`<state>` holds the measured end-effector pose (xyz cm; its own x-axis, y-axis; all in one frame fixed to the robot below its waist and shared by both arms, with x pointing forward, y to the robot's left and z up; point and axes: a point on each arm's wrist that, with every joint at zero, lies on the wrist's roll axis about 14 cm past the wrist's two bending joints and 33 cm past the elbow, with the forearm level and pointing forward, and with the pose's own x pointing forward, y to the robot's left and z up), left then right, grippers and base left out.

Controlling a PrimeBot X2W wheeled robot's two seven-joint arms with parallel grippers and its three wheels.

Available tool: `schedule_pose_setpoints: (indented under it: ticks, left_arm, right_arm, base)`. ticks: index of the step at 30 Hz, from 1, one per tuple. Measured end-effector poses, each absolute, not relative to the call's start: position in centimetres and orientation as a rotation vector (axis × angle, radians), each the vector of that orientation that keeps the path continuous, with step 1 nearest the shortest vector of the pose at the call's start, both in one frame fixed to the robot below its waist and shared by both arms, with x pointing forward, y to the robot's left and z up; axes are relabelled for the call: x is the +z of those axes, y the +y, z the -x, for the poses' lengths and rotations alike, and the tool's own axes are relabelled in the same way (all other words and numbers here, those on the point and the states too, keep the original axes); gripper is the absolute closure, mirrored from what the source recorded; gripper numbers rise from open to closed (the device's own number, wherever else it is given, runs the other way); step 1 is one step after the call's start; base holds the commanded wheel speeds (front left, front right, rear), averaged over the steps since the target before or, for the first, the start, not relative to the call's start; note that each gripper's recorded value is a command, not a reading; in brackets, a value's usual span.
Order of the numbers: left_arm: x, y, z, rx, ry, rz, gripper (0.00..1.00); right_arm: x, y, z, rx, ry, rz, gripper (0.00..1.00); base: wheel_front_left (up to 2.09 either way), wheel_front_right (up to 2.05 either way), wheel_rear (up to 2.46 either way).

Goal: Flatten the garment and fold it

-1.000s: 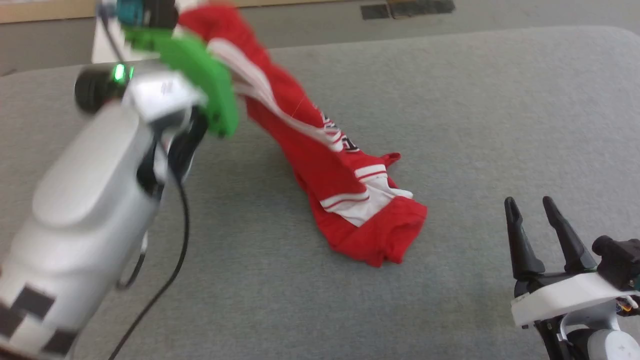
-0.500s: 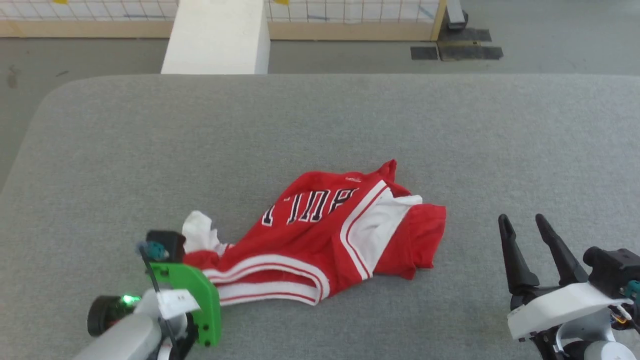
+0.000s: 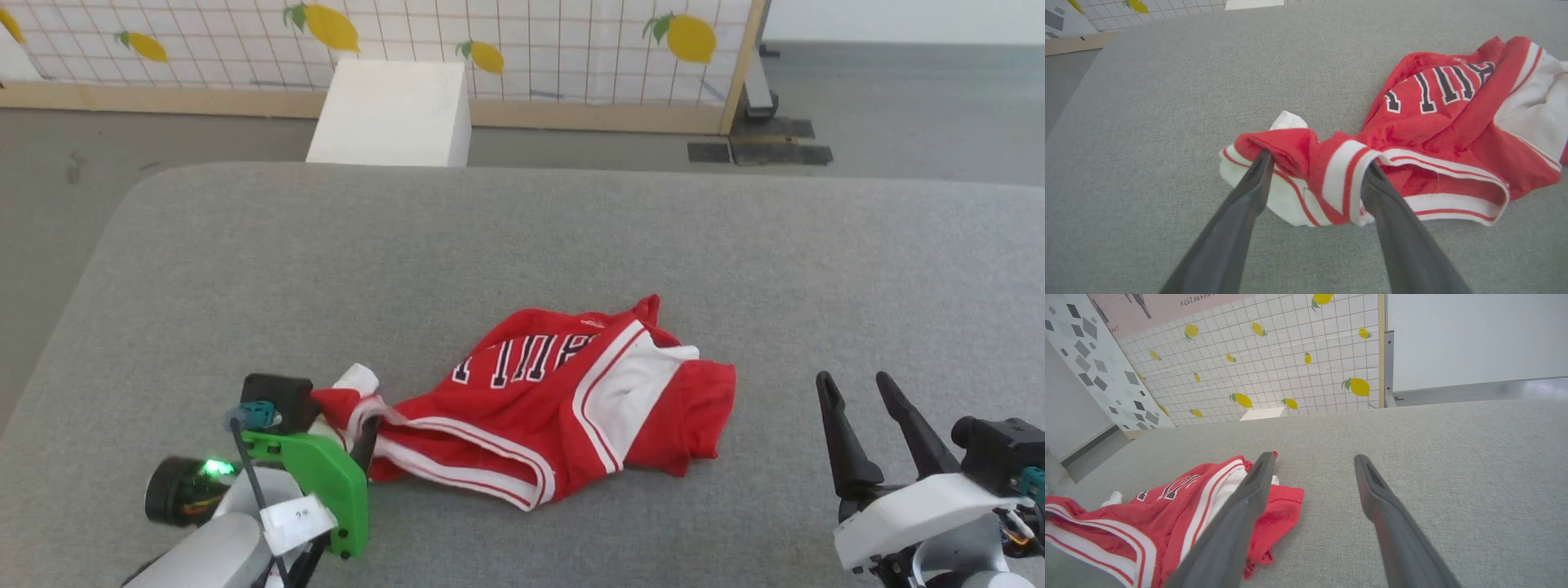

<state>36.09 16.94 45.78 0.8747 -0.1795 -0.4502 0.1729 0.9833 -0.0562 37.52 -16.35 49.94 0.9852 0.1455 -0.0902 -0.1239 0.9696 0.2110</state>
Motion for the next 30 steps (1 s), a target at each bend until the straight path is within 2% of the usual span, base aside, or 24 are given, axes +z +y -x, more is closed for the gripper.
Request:
schedule_pose_setpoints:
  ticks: [9,13,14,20,26,30]
  left_arm:
    - [53.2,19.7,-37.3,-0.067,0.097,-0.044,0.0]
    - [55.4,19.6,-37.1,-0.074,-0.06,-0.096,0.0]
    - [55.2,19.5,-36.7,-0.075,-0.085,-0.131,0.0]
    - [54.8,19.2,-36.3,-0.063,-0.097,-0.134,0.0]
    - [53.9,19.7,-36.3,-0.031,-0.071,-0.113,0.0]
    - [53.4,20.3,-36.2,-0.005,-0.06,-0.116,0.0]
  right_arm:
    - [50.4,-15.5,-37.2,0.17,0.109,-0.198,0.0]
    - [48.9,-14.2,-37.1,0.232,0.209,-0.169,0.0]
    - [47.2,-12.9,-36.8,0.299,0.321,-0.135,0.0]
    - [44.3,-10.7,-37.2,0.433,0.576,-0.032,0.0]
    - [40.9,-9.2,-37.9,0.5,0.817,0.048,0.0]
    - [39.1,-8.8,-38.8,0.511,0.889,0.096,0.0]
  base:
    - [0.0,0.0,0.0]
    - [0.0,0.0,0.0]
    - [0.0,0.0,0.0]
    - [0.0,0.0,0.0]
    - [0.0,0.0,0.0]
    - [0.0,0.0,0.0]
